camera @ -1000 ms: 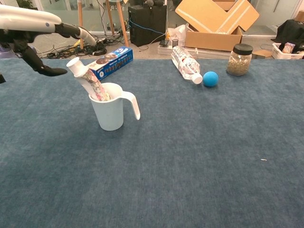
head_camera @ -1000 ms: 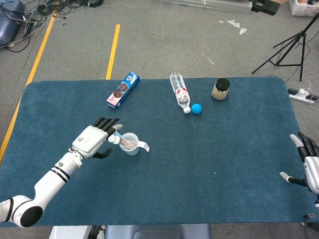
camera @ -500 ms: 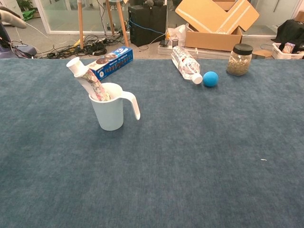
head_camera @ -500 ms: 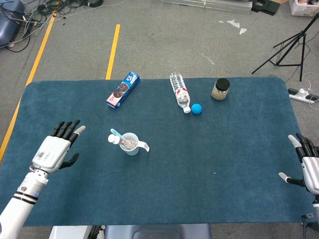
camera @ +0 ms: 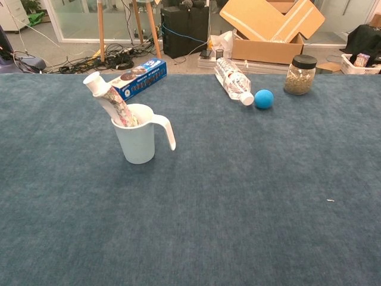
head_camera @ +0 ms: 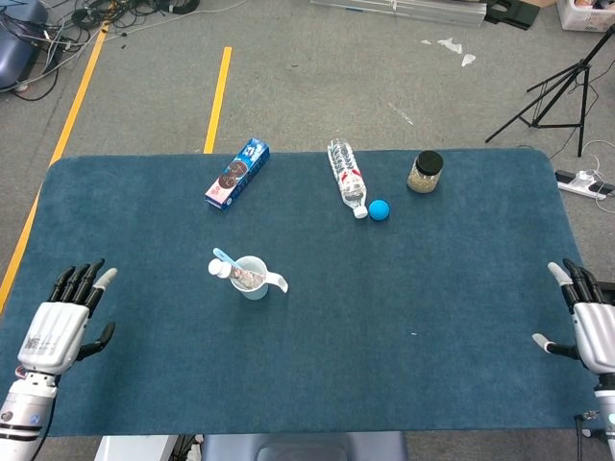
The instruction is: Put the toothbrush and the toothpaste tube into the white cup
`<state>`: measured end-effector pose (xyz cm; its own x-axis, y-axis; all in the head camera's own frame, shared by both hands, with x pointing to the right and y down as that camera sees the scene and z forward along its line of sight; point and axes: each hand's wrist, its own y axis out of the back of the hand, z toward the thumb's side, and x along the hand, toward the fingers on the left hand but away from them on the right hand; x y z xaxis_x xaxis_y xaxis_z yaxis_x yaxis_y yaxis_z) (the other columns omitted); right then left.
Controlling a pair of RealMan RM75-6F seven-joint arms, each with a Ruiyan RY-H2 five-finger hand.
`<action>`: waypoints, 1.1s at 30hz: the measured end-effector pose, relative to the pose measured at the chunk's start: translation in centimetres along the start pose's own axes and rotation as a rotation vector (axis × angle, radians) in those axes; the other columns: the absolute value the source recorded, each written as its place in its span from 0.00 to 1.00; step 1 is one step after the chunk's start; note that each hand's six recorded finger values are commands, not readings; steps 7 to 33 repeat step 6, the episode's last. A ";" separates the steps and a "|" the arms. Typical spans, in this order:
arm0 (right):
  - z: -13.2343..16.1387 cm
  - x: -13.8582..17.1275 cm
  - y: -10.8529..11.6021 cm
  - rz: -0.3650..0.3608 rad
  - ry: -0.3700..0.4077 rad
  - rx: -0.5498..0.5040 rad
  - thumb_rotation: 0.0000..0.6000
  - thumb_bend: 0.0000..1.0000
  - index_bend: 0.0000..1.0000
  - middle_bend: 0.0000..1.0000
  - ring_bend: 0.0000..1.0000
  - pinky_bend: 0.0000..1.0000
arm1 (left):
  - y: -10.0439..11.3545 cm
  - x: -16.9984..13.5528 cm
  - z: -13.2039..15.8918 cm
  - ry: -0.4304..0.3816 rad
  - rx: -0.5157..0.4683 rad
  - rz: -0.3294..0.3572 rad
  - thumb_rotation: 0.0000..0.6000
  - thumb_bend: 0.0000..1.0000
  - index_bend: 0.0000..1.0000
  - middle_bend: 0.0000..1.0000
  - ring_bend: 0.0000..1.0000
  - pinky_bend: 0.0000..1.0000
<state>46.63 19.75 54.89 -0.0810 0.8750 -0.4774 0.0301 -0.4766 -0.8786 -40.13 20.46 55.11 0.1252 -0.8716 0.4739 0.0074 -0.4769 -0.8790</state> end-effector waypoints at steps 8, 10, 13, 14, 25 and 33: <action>-0.6 -0.5 -0.3 0.011 -0.025 0.004 1.00 0.00 0.03 0.05 0.06 0.50 | -1.1 -0.5 -1.1 0.019 -0.034 0.004 1.00 0.38 0.00 0.00 0.00 0.00; -0.6 -0.5 -0.3 0.011 -0.025 0.004 1.00 0.00 0.03 0.05 0.06 0.50 | -1.1 -0.5 -1.1 0.019 -0.034 0.004 1.00 0.38 0.00 0.00 0.00 0.00; -0.6 -0.5 -0.3 0.011 -0.025 0.004 1.00 0.00 0.03 0.05 0.06 0.50 | -1.1 -0.5 -1.1 0.019 -0.034 0.004 1.00 0.38 0.00 0.00 0.00 0.00; -0.6 -0.5 -0.3 0.011 -0.025 0.004 1.00 0.00 0.03 0.05 0.06 0.50 | -1.1 -0.5 -1.1 0.019 -0.034 0.004 1.00 0.38 0.00 0.00 0.00 0.00; -0.6 -0.5 -0.3 0.011 -0.025 0.004 1.00 0.00 0.03 0.05 0.06 0.50 | -1.1 -0.5 -1.1 0.019 -0.034 0.004 1.00 0.38 0.00 0.00 0.00 0.00; -0.6 -0.5 -0.3 0.011 -0.025 0.004 1.00 0.00 0.03 0.05 0.06 0.50 | -1.1 -0.5 -1.1 0.019 -0.034 0.004 1.00 0.38 0.00 0.00 0.00 0.00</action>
